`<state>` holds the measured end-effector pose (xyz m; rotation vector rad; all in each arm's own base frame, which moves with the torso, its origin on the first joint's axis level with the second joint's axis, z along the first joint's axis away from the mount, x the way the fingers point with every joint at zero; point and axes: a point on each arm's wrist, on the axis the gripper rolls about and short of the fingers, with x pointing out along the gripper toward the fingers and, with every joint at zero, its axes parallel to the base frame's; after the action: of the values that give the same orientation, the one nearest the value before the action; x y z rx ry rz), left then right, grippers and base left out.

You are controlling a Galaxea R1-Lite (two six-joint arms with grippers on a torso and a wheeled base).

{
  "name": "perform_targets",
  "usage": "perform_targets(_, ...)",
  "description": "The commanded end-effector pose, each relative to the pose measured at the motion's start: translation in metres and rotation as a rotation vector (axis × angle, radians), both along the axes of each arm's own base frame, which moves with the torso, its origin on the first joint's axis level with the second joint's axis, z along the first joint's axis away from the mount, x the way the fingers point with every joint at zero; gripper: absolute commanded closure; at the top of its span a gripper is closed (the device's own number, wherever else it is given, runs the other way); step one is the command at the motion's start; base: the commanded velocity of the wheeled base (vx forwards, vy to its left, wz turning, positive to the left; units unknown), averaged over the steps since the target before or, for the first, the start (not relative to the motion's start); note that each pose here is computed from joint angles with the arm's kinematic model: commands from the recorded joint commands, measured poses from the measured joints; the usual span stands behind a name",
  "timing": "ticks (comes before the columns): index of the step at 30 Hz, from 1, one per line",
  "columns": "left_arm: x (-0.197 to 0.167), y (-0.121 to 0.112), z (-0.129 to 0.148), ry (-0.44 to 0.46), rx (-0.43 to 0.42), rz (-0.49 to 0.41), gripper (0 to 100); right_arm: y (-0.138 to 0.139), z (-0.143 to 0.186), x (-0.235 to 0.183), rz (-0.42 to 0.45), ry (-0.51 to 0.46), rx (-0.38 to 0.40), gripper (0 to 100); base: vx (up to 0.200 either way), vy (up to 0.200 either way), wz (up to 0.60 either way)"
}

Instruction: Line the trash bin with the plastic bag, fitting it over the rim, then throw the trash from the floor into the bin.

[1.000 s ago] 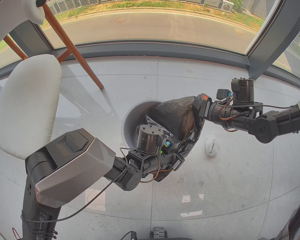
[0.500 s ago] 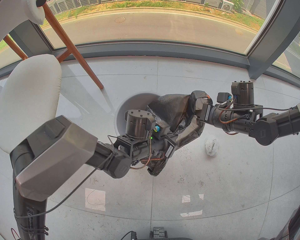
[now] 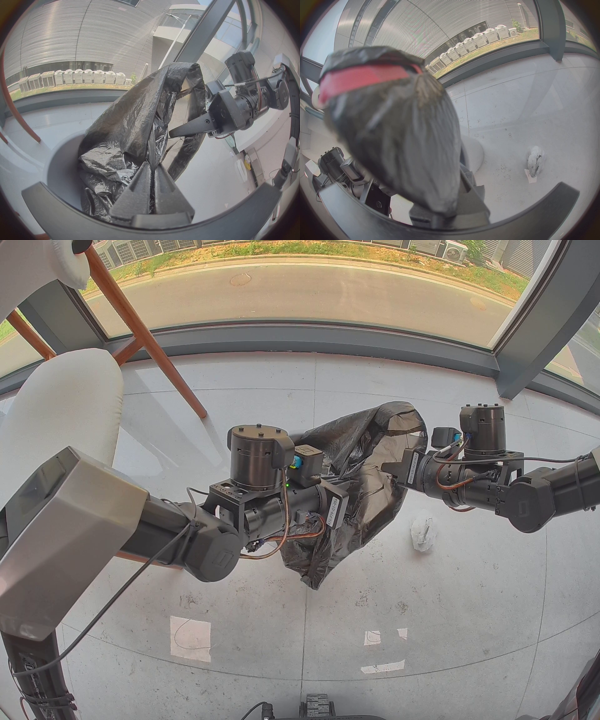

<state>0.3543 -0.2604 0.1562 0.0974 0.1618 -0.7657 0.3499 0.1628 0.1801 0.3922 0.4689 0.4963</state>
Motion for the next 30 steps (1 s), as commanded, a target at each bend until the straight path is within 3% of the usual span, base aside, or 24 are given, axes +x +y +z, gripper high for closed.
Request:
perform_targets(1, 0.008, 0.018, 0.008, 0.009, -0.029, 0.050, 100, -0.002, 0.002, 0.002, -0.005, -0.007, 0.003, 100, 0.000, 0.000, 0.00)
perform_targets(5, 0.016, 0.043, 0.022, 0.034, -0.082, 0.110, 100, -0.005, 0.002, 0.005, -0.009, -0.021, -0.006, 100, 0.000, 0.000, 0.00)
perform_targets(8, 0.016, 0.062, 0.043, 0.079, -0.170, 0.157, 100, -0.011, 0.000, 0.012, -0.015, -0.063, -0.026, 100, 0.000, 0.000, 0.00)
perform_targets(16, 0.003, 0.069, 0.068, 0.287, -0.414, 0.194, 100, -0.009, -0.007, 0.036, -0.021, -0.103, -0.021, 100, 0.000, 0.000, 0.00)
perform_targets(25, 0.007, 0.065, 0.079, 0.326, -0.498, 0.159, 100, 0.006, 0.007, 0.069, 0.042, -0.191, 0.033, 100, 0.000, 0.000, 0.00)
perform_targets(30, 0.007, 0.066, 0.076, 0.367, -0.497, 0.180, 100, 0.009, 0.008, 0.079, 0.049, -0.156, 0.024, 100, 0.000, 0.000, 0.00)
